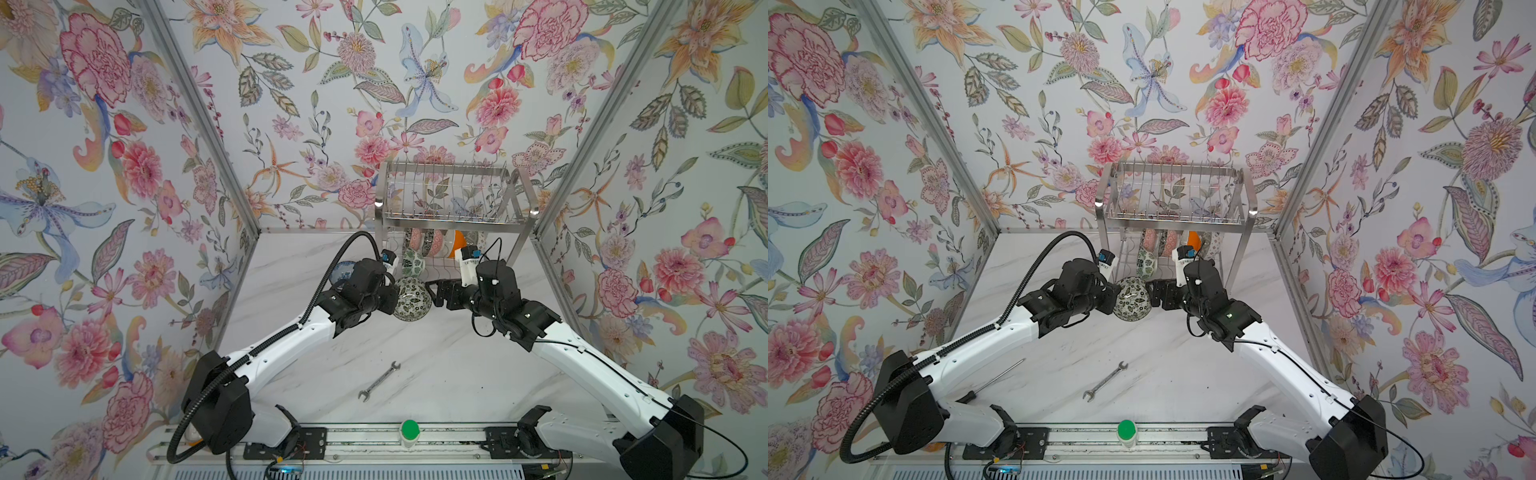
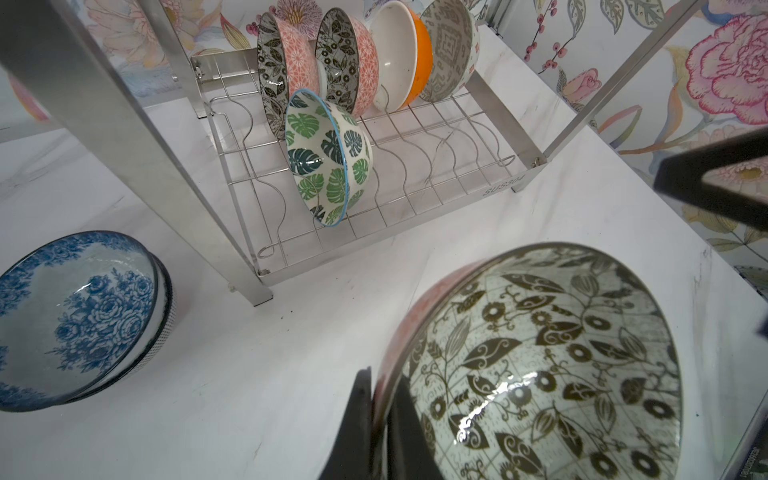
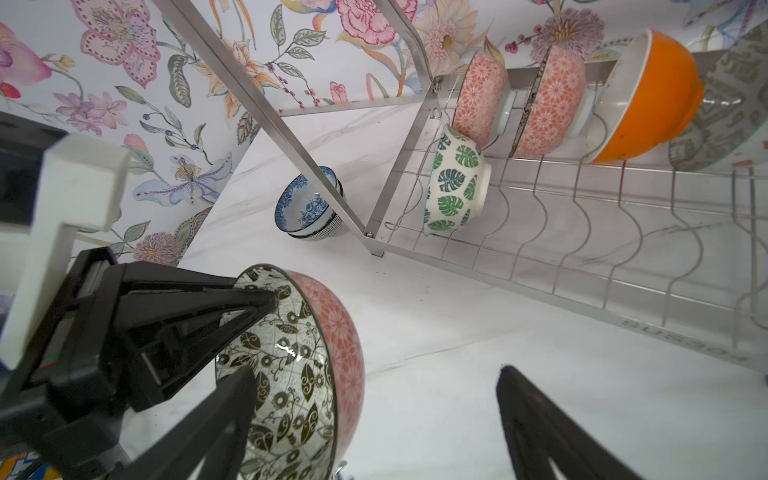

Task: Load bowls into a dish rack
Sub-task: Place the bowl in the dish rack.

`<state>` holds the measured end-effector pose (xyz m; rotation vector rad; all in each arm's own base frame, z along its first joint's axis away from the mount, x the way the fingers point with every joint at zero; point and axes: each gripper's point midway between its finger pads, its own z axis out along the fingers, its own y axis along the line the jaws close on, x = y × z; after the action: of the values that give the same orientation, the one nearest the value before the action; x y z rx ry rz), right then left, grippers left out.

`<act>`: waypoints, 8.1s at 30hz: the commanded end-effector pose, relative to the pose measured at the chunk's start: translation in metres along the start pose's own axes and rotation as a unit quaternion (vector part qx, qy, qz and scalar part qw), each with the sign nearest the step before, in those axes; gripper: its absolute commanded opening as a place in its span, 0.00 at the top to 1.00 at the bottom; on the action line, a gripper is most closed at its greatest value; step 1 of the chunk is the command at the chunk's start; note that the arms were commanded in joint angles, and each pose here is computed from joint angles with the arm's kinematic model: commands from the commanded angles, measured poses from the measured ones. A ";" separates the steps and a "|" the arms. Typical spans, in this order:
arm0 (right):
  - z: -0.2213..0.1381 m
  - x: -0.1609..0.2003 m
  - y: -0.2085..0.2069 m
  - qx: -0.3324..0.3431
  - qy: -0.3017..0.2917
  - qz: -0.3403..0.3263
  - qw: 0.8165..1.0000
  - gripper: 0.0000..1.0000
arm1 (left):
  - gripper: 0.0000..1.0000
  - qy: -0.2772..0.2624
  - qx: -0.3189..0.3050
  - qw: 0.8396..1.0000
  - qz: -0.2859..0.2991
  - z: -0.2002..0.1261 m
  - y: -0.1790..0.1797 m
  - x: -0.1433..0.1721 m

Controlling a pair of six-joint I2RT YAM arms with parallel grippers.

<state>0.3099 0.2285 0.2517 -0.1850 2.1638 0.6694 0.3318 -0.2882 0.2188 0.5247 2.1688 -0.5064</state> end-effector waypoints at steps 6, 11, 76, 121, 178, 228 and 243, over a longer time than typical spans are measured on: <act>0.015 0.005 -0.007 0.043 0.018 0.021 0.999 0.34 | 1.00 -0.083 0.023 0.996 -0.004 -0.001 -0.028 -0.059; 0.022 0.008 -0.003 0.056 0.019 0.016 0.998 0.56 | 1.00 -0.086 0.028 0.996 -0.004 0.002 -0.035 -0.062; 0.094 -0.049 -0.166 0.508 -0.019 -0.149 0.848 1.00 | 0.01 -0.077 -0.214 0.973 -0.040 -0.112 0.135 -0.050; 0.155 -0.034 -0.175 0.510 -0.011 -0.122 0.851 0.98 | 0.01 -0.081 -0.220 0.971 -0.039 -0.120 0.136 -0.052; 0.159 -0.026 -0.162 0.558 -0.034 -0.146 0.816 0.79 | 0.01 -0.084 -0.220 0.971 -0.037 -0.128 0.143 -0.042; 0.138 -0.030 -0.119 0.382 -0.065 -0.121 0.914 0.01 | 0.01 -0.078 -0.208 0.974 -0.040 -0.110 0.145 -0.037; 0.094 -0.027 -0.095 0.291 -0.083 -0.149 0.941 0.01 | 0.01 -0.034 -0.240 0.966 -0.091 -0.091 0.176 -0.009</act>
<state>0.4336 0.1886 0.1711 -0.0623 2.0466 -0.2108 0.3693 -0.1065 0.2710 0.1048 2.1180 -0.0932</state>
